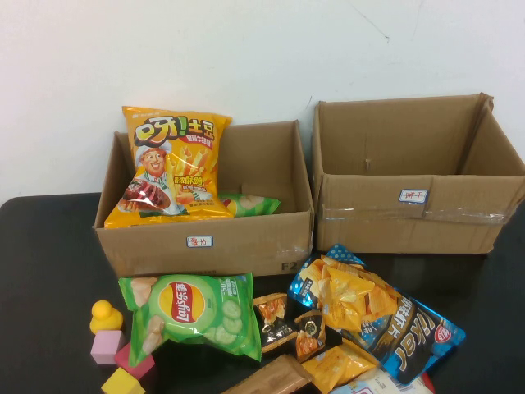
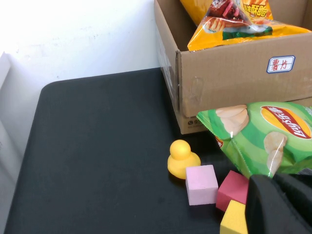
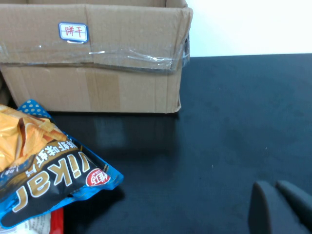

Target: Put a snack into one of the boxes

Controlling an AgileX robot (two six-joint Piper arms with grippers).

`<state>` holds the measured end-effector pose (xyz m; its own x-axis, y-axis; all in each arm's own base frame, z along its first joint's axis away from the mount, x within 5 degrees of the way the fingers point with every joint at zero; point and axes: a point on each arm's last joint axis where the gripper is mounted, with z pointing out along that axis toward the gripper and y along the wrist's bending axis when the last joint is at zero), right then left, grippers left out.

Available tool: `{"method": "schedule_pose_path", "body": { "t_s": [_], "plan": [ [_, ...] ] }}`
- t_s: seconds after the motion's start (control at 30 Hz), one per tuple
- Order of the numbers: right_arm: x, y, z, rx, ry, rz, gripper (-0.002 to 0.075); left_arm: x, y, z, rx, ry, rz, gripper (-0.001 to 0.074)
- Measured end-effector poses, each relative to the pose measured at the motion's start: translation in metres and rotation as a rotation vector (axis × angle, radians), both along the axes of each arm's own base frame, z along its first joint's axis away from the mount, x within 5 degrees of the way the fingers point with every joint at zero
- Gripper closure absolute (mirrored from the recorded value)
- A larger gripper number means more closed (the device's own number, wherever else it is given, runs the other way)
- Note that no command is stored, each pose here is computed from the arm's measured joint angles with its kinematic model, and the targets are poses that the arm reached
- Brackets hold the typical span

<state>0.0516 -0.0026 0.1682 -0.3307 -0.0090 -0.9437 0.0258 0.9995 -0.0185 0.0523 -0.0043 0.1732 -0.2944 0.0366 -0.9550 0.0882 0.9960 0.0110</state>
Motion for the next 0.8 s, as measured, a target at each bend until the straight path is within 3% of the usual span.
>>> {"method": "schedule_pose_path", "body": {
  "t_s": [0.23, 0.4, 0.5, 0.8],
  "plan": [
    [0.001, 0.000, 0.004, 0.000, -0.048, 0.003, 0.0727, 0.002, 0.000, 0.004, -0.006, -0.068, -0.001, 0.0736],
    [0.005, 0.001, 0.022, -0.002, -0.256, 0.017, 0.0727, 0.004, -0.001, 0.030, -0.031, -0.352, -0.004, 0.0736],
    [0.004, 0.003, 0.042, -0.004, -0.475, 0.031, 0.0727, 0.000, -0.001, 0.052, -0.054, -0.604, -0.007, 0.0736],
    [-0.003, 0.004, 0.068, 0.029, -0.775, 0.051, 0.0727, -0.008, 0.000, 0.071, -0.073, -0.826, -0.009, 0.0736]
  ]
}}
